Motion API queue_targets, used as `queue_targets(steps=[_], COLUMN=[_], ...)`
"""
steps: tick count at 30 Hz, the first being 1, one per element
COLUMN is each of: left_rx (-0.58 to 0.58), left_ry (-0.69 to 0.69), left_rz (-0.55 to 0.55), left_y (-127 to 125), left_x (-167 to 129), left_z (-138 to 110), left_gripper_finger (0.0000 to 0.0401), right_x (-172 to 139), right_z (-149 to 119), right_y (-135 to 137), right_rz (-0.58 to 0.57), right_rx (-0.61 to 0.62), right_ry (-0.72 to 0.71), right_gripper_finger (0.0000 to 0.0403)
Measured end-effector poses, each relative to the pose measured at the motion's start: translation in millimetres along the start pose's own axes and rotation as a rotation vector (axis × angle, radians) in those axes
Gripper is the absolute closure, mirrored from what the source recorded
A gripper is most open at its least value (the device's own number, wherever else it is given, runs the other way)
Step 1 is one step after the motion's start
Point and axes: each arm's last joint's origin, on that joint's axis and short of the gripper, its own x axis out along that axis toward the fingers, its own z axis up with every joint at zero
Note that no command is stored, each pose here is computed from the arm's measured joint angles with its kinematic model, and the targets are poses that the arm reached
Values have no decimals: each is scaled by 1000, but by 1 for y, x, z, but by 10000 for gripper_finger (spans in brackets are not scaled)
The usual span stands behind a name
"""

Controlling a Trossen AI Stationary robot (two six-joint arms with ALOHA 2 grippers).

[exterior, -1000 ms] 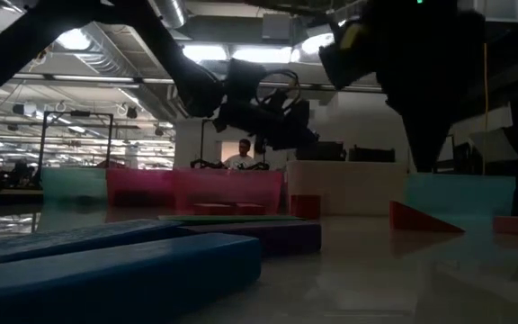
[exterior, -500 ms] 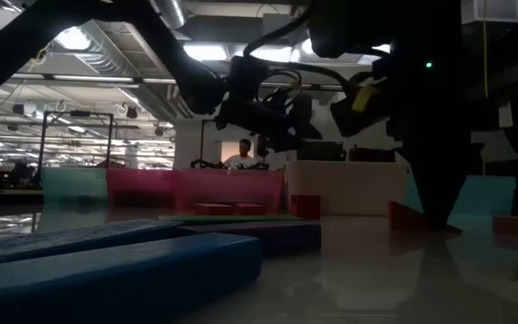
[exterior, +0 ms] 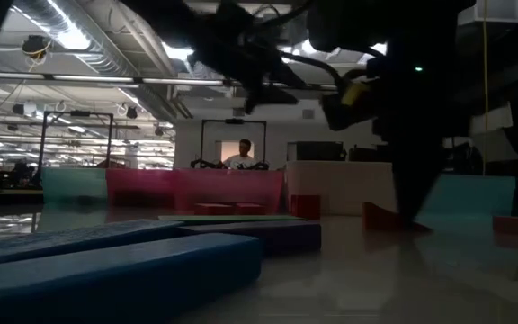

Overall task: Sort blocks
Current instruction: Put the red block into the left green bin

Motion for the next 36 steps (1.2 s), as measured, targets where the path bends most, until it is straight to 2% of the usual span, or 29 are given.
queue_targets(steps=[4,6,12,18,22,26,31,36], left_rx=[-10,0,42,47,41,29,59,64], left_ry=[134,188,263,258,278,324,363,361], left_rz=[16,27,38,42,49,58,58,57], left_y=[-18,-27,-48,-60,-63,-62,-61,-61], left_x=[-43,-65,-124,-157,-166,-168,-168,-167], left_z=[6,8,12,15,13,8,4,5], left_gripper_finger=[217,217,217,217,217,217,217,217], right_x=[0,0,-4,-5,-5,-5,-16,-21], right_z=[7,11,16,16,15,15,21,34], right_y=[5,9,13,13,14,14,14,2], right_rz=[42,71,102,125,153,166,136,96], right_rx=[8,7,-26,-23,-24,-27,-29,10], right_ry=[-78,-121,-165,-147,-122,-106,-91,-122], right_gripper_finger=[386,397,376,359,326,270,198,154])
